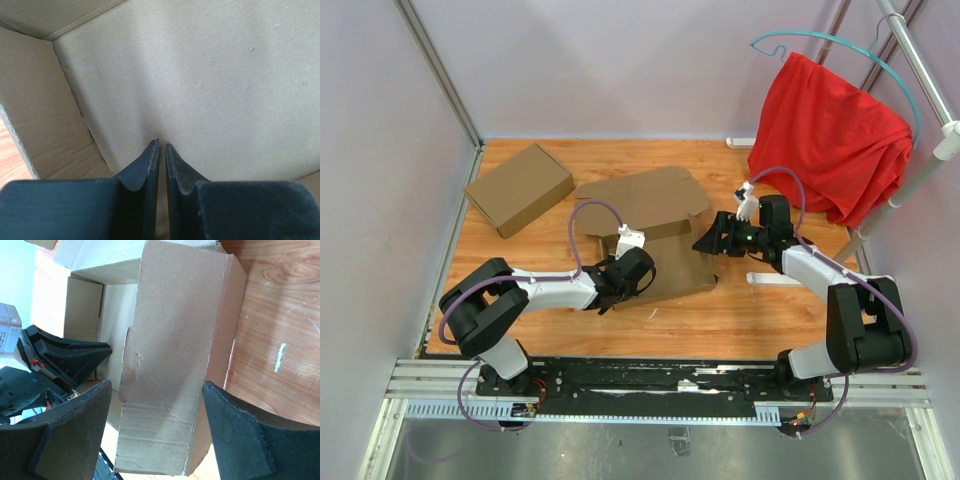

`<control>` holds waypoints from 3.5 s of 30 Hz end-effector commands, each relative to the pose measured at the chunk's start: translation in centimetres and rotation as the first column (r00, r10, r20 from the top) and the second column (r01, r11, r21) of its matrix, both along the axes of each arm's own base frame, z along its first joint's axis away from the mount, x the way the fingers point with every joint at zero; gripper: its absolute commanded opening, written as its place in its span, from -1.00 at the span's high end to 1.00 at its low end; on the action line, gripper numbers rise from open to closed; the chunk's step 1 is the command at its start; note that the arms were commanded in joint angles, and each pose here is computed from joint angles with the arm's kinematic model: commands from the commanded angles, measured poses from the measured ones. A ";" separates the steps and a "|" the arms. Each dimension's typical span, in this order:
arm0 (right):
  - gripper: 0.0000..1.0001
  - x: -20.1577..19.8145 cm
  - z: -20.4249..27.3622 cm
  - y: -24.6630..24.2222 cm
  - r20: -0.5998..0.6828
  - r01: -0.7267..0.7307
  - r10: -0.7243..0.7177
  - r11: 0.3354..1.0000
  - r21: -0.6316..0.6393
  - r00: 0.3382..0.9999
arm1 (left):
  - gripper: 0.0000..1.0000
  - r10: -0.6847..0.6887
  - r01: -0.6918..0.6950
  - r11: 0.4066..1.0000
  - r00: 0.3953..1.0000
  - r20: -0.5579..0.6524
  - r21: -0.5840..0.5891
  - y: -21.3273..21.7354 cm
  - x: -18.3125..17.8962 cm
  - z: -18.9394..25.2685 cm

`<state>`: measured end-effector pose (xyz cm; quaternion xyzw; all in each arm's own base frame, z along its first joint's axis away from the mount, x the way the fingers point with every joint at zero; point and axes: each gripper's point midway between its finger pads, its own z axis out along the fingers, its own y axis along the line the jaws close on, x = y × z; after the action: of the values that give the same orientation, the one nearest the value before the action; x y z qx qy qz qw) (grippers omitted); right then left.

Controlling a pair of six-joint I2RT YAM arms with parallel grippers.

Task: Fold the paper box

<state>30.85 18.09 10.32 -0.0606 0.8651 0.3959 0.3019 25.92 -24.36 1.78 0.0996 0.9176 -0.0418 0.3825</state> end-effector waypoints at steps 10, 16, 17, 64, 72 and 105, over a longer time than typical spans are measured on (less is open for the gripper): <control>-0.39 1.0 1.5 -0.5 0.021 0.041 -0.045 0.989 0.145 0.999 | 0.71 -0.011 0.022 0.997 0.989 -0.147 0.071 2.2 -3.2 -4.1; -0.15 1.2 0.4 -0.6 -0.017 0.051 -0.049 0.989 0.138 0.999 | 0.71 -0.012 0.023 0.997 0.989 -0.149 0.071 2.2 -3.2 -4.2; -0.08 1.2 0.1 -0.6 -0.027 0.053 -0.050 0.990 0.131 0.998 | 0.71 -0.011 0.021 0.997 0.989 -0.148 0.071 2.2 -3.2 -4.2; 0.75 -3.3 -8.4 -2.1 -0.164 -0.095 -0.047 0.646 -0.757 0.985 | 0.74 -0.027 0.022 0.996 0.998 -0.061 -0.084 1.0 -2.9 0.4; 0.95 -2.8 -9.1 -4.4 -0.087 -0.029 -0.125 0.412 -0.911 0.988 | 0.74 -0.026 0.024 0.999 0.998 -0.052 -0.040 1.0 -2.2 1.2; 0.13 -1.4 -11.3 -4.2 -0.060 0.012 -0.159 0.421 -0.907 0.985 | 0.68 0.143 -0.140 0.981 0.990 0.014 -0.135 5.8 -4.0 7.9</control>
<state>31.85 15.04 2.11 -0.1498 0.9450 -0.1660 0.2388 22.06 -19.69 9.33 0.0334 0.9161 -0.0784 0.3919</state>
